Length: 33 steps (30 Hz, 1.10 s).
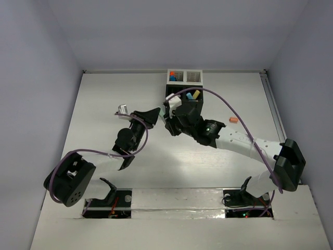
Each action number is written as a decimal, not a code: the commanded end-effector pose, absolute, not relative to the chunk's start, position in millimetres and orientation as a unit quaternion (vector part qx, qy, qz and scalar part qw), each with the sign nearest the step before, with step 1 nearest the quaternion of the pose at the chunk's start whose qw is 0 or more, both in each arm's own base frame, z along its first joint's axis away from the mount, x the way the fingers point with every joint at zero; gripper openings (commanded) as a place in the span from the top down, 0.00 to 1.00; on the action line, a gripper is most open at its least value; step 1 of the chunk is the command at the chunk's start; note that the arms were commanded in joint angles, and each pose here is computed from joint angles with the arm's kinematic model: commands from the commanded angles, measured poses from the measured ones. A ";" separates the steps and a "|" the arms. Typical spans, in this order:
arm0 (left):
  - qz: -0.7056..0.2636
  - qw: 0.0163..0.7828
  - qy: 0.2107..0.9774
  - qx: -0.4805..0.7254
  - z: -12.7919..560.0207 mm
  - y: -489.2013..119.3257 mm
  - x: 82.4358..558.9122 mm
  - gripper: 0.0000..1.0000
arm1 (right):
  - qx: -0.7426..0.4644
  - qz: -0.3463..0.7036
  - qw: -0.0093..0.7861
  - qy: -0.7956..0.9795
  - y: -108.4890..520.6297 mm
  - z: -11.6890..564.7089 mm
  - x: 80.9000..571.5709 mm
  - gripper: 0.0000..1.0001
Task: Sort the stationery into containers
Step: Close the pen cap on the pen.
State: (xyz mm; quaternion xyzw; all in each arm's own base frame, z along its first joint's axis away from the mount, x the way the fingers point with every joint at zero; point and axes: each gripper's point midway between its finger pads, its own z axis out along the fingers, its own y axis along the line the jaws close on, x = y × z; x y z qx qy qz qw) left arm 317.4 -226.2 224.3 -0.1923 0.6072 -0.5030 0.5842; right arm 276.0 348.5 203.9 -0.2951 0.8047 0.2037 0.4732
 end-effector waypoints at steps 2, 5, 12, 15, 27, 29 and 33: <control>-0.561 0.458 0.685 -0.083 185.4 -285.0 256.8 1.00 | -0.229 0.338 0.666 0.624 386.1 397.8 296.3 1.00; -0.568 0.472 0.669 -0.082 206.1 -279.8 253.6 1.00 | -0.230 0.345 0.657 0.630 391.3 387.3 296.3 1.00; -0.544 0.484 0.680 -0.088 203.1 -269.9 248.9 1.00 | -0.226 0.362 0.656 0.622 386.3 392.4 291.2 1.00; -0.549 0.463 0.690 -0.090 184.8 -275.7 247.3 1.00 | -0.231 0.364 0.665 0.610 381.9 413.2 286.6 1.00; -0.525 0.492 0.691 -0.072 202.8 -276.1 257.2 1.00 | -0.214 0.345 0.652 0.640 371.8 373.8 289.6 1.00; -0.511 0.506 0.691 -0.078 205.5 -271.2 262.1 1.00 | -0.209 0.347 0.646 0.647 369.6 364.9 288.1 1.00; -0.499 0.521 0.688 -0.077 215.7 -269.6 268.4 1.00 | -0.188 0.338 0.637 0.667 357.4 353.8 286.8 0.79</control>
